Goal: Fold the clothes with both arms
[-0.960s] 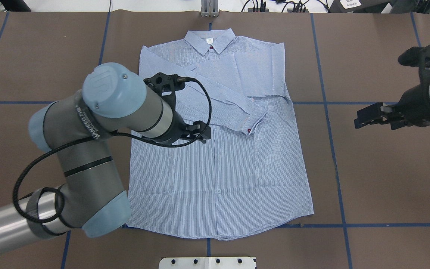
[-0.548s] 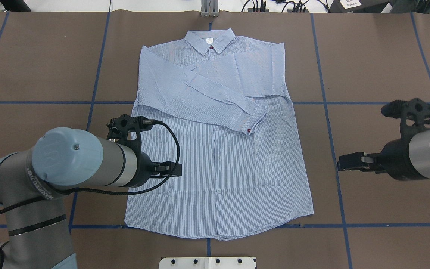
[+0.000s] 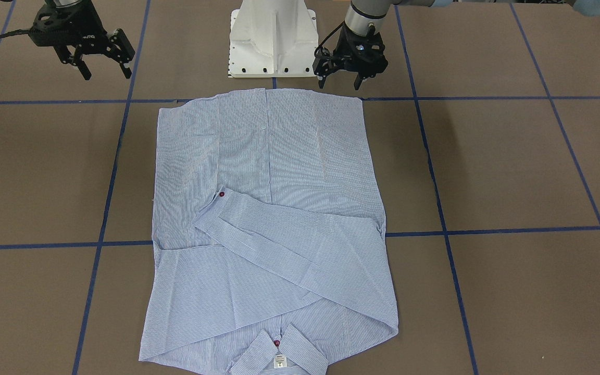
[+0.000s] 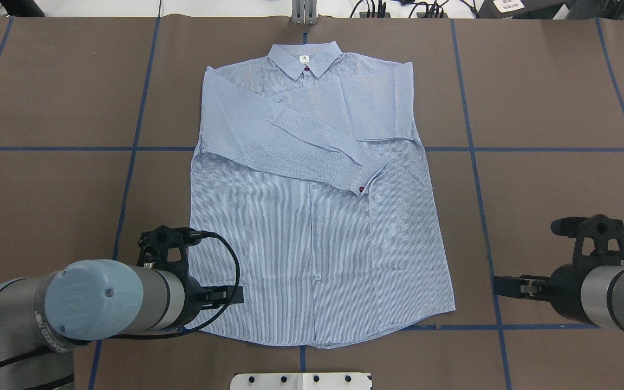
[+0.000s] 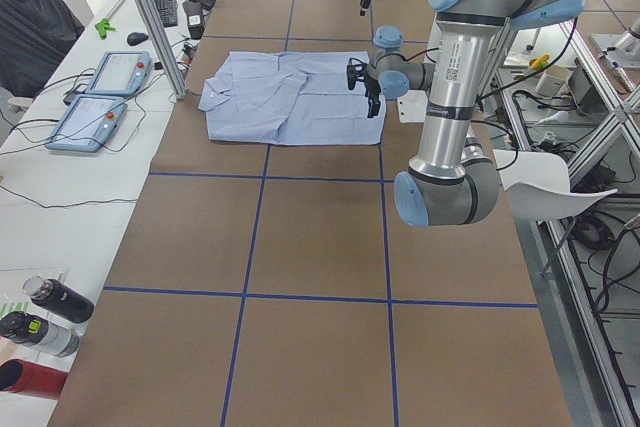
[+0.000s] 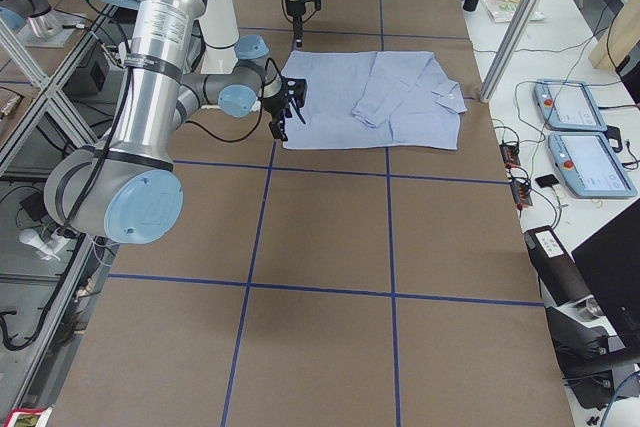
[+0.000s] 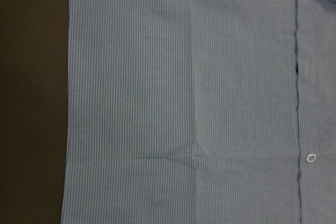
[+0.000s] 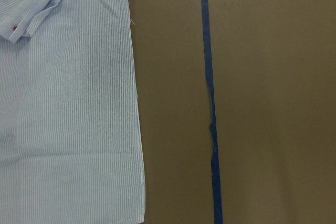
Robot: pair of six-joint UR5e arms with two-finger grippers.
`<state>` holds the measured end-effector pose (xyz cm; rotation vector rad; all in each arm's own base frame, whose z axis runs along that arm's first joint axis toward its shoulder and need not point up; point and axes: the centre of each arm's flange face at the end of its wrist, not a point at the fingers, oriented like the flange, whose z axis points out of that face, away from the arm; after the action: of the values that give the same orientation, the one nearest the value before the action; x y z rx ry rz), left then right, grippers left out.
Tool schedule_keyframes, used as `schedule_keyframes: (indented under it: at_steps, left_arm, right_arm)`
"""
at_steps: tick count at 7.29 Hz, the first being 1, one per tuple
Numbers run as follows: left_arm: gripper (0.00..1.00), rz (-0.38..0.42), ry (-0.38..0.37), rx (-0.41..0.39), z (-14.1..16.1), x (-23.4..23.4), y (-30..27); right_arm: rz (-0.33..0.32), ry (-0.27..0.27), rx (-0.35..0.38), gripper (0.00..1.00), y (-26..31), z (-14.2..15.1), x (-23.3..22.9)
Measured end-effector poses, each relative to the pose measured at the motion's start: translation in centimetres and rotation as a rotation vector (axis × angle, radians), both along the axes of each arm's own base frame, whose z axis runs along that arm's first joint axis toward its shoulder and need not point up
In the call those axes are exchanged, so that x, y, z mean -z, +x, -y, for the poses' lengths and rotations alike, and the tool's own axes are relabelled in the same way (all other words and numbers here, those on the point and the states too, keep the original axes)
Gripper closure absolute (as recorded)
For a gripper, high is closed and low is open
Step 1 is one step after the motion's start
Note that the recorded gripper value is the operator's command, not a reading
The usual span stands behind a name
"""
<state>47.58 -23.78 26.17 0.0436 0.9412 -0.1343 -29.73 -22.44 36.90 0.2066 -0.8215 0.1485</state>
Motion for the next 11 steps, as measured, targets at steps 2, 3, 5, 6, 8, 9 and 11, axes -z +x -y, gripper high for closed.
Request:
schedule_keyframes:
  at_steps: [2,3,5,6,8,9,11]
  left_arm:
    - [0.17,0.049,-0.027,0.014,-1.8,-2.4,1.1]
    - [0.30,0.075,-0.031,0.015,-2.1,-3.5,1.8]
    - [0.30,0.102,-0.018,-0.001,-2.2,-4.7,2.7]
    - [0.31,0.106,0.003,-0.020,-2.2,-4.8,2.8]
    - [0.32,0.079,0.042,-0.048,-2.1,-4.7,2.6]
    - [0.32,0.040,0.055,-0.051,-2.0,-5.1,2.1]
    - [0.34,-0.030,0.074,-0.044,-1.8,-6.8,0.6]
  right_arm:
    - [-0.017,0.010,-0.011,0.00,-2.1,-1.7,-1.2]
    - [-0.017,0.010,-0.012,0.00,-2.4,-2.0,-1.3]
    - [-0.018,0.009,-0.011,0.00,-2.6,-2.2,-1.4]
    - [-0.018,0.009,-0.011,0.00,-2.6,-2.2,-1.4]
    - [-0.018,0.010,-0.011,0.00,-2.6,-2.2,-1.4]
    - [-0.018,0.010,-0.012,0.00,-2.6,-2.2,-1.4]
    - [-0.017,0.010,-0.013,0.00,-2.6,-2.2,-1.4]
